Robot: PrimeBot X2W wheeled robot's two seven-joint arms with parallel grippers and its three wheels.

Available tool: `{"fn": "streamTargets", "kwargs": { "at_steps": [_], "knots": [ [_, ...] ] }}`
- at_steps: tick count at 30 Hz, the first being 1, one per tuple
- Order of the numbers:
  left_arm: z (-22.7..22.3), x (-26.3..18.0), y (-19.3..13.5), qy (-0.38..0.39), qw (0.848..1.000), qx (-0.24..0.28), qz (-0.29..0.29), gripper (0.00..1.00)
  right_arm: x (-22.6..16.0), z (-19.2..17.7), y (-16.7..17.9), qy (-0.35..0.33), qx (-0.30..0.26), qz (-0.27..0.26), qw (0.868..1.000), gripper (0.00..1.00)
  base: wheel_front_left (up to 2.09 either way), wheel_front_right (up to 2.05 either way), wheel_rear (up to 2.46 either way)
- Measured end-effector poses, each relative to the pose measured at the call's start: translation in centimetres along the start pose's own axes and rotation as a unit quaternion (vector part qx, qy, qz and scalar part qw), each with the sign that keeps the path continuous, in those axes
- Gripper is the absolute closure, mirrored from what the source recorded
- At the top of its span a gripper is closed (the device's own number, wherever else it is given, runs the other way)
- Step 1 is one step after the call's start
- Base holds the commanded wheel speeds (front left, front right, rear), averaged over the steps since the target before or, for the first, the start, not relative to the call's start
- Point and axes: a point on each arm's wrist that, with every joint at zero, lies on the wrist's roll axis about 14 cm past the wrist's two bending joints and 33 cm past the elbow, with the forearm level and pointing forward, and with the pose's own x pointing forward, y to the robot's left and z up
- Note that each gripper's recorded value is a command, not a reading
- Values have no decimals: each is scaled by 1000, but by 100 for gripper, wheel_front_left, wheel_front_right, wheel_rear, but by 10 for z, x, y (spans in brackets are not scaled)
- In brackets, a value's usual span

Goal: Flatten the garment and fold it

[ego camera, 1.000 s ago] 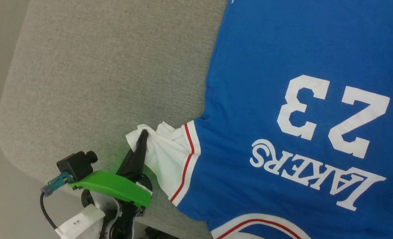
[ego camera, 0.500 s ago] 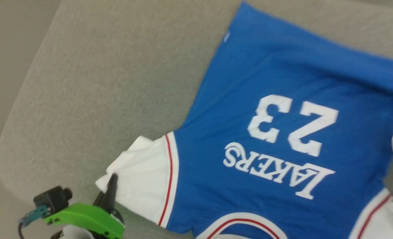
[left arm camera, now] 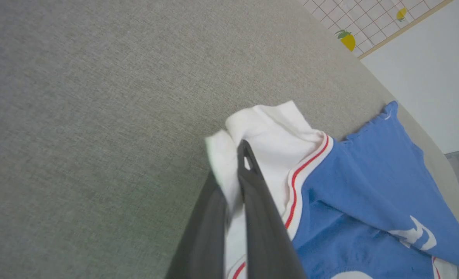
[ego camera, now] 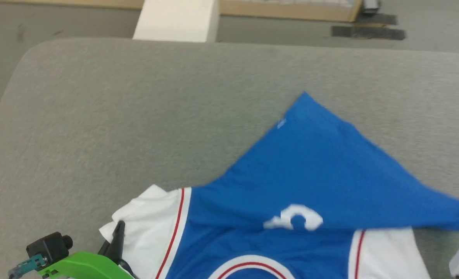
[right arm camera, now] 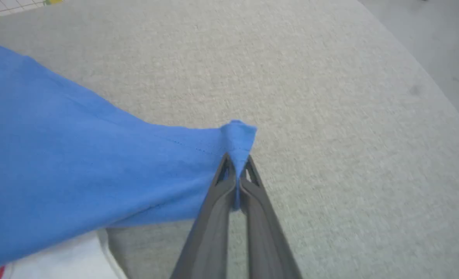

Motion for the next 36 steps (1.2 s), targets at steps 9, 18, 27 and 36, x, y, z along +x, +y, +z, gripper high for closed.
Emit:
{"fn": "streamTargets", "kwargs": {
  "at_steps": [9,18,27,36],
  "knots": [
    [-3,7,-29,12,999,16,-47,100,-38,-79,-38,192,51,-40,979,100,0,0,0],
    [-7,3,-26,17,999,14,-43,100,-21,-13,-22,63,30,-20,997,0,0,0,0],
    [-9,6,-22,21,999,11,-37,100,2,108,116,-175,-39,161,971,0,0,0,0],
    [-11,18,-20,23,999,1,-31,100,54,92,188,-73,-110,237,963,0,0,0,0]
  ]
}}
